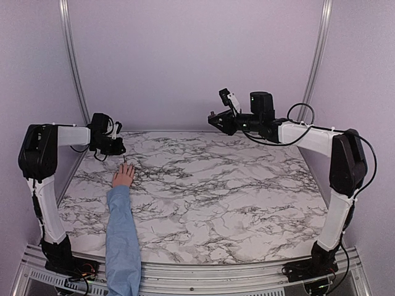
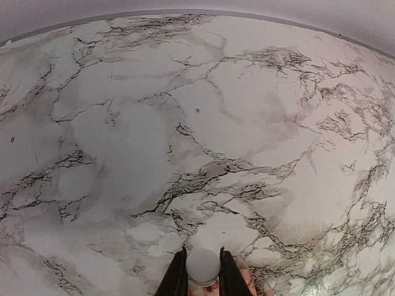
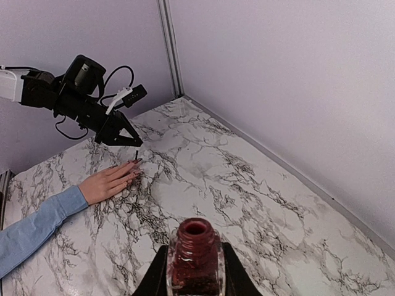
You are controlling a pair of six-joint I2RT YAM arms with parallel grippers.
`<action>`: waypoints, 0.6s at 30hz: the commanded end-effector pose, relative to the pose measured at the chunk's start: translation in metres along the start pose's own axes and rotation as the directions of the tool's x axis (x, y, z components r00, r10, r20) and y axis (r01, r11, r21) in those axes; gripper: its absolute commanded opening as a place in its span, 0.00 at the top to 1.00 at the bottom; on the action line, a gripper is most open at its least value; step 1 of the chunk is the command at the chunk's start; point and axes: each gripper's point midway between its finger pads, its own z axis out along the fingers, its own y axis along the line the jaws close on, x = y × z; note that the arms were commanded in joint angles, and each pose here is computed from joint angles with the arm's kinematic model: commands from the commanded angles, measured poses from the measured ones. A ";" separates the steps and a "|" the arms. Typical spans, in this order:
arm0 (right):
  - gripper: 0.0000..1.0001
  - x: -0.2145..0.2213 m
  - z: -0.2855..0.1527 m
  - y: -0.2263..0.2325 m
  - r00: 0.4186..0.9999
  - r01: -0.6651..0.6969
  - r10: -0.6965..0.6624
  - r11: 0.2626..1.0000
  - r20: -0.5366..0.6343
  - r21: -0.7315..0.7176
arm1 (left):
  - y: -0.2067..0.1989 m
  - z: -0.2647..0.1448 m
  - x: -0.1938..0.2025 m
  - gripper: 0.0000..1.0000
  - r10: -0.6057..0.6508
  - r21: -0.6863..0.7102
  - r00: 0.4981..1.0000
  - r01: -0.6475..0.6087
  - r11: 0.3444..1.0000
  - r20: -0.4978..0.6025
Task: Paint the nails
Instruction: Paint the nail polish on the nail.
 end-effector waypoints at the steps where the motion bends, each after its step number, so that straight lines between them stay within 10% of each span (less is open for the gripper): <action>1: 1.00 -0.027 -0.012 0.003 0.998 0.038 -0.038 0.999 0.053 0.006 | -0.002 0.005 -0.010 1.00 -0.007 0.019 1.000 0.007 1.000 0.023; 18: 1.00 -0.027 -0.011 0.002 0.998 0.037 -0.037 0.999 0.052 0.008 | -0.003 0.008 -0.004 1.00 -0.011 0.025 1.000 0.010 1.000 0.010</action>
